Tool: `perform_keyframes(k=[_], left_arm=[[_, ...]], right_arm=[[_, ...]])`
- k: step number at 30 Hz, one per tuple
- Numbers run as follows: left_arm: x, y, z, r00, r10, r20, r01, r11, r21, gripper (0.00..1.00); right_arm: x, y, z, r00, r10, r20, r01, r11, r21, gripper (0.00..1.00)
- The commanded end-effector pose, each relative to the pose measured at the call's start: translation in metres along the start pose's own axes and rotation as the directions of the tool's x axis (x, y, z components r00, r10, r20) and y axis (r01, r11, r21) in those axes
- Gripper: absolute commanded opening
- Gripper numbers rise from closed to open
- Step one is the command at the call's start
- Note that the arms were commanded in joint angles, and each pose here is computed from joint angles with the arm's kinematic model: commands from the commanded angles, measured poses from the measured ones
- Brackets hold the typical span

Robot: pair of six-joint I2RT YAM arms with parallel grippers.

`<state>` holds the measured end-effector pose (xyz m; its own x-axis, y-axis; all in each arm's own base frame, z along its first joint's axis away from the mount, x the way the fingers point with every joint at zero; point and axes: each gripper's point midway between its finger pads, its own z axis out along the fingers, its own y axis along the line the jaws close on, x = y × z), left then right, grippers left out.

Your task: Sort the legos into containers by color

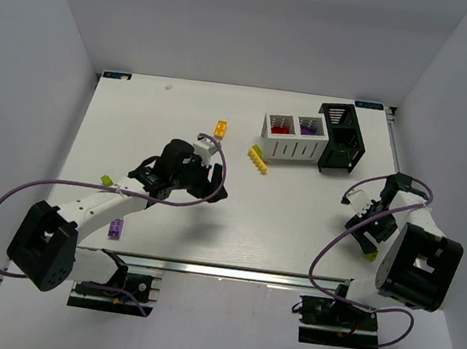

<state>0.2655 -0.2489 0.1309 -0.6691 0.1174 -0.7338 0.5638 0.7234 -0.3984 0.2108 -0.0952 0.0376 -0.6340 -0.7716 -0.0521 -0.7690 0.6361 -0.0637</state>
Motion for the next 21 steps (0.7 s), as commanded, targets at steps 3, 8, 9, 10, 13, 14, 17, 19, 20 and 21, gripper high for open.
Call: perform_keyframes(k=[3,8,9,10,13,14,17,19,20,21], left_arm=[[-0.002,-0.002,-0.005,1.0,0.004,0.013,-0.004,1.0,0.008,0.75],[-0.002,-0.003,-0.003,1.0,0.0,0.013,0.0,1.0,0.013,0.75],[-0.002,-0.003,-0.003,1.0,0.0,0.012,0.0,1.0,0.014,0.75],[-0.002,-0.003,-0.004,1.0,0.0,0.013,0.0,1.0,0.012,0.75],[-0.004,-0.003,-0.006,1.0,0.002,0.02,-0.002,1.0,0.01,0.75],[-0.004,-0.003,-0.007,1.0,0.003,0.023,-0.003,1.0,0.008,0.75],[-0.005,-0.003,-0.01,0.999,0.008,0.033,-0.008,1.0,0.001,0.75],[-0.005,-0.003,-0.01,0.999,0.007,0.036,-0.008,1.0,0.002,0.76],[-0.006,-0.004,-0.011,0.999,0.007,0.039,-0.008,1.0,0.008,0.75],[-0.007,-0.006,-0.01,0.999,0.005,0.04,-0.006,1.0,0.014,0.75]], right_arm=[[0.011,0.022,0.013,0.994,-0.109,-0.01,0.108,0.992,-0.063,0.81],[0.017,0.026,0.027,0.994,-0.102,-0.029,0.1,0.993,-0.06,0.73],[0.016,0.026,0.027,0.996,-0.09,-0.024,0.089,0.994,-0.057,0.68],[0.013,0.024,0.028,0.996,-0.087,-0.014,0.086,0.995,-0.049,0.66],[0.009,0.019,0.024,0.997,-0.075,-0.002,0.074,0.997,-0.027,0.44],[0.009,0.018,0.023,0.997,-0.075,0.0,0.075,0.997,-0.023,0.37],[0.006,0.012,0.015,0.998,-0.069,0.007,0.069,0.998,-0.011,0.12],[-0.012,0.006,-0.003,0.995,-0.049,0.092,0.05,0.999,-0.005,0.03],[-0.023,0.002,-0.013,0.989,-0.039,0.14,0.04,0.999,-0.001,0.0],[-0.045,0.001,-0.024,0.968,-0.022,0.248,0.026,1.0,-0.015,0.0]])
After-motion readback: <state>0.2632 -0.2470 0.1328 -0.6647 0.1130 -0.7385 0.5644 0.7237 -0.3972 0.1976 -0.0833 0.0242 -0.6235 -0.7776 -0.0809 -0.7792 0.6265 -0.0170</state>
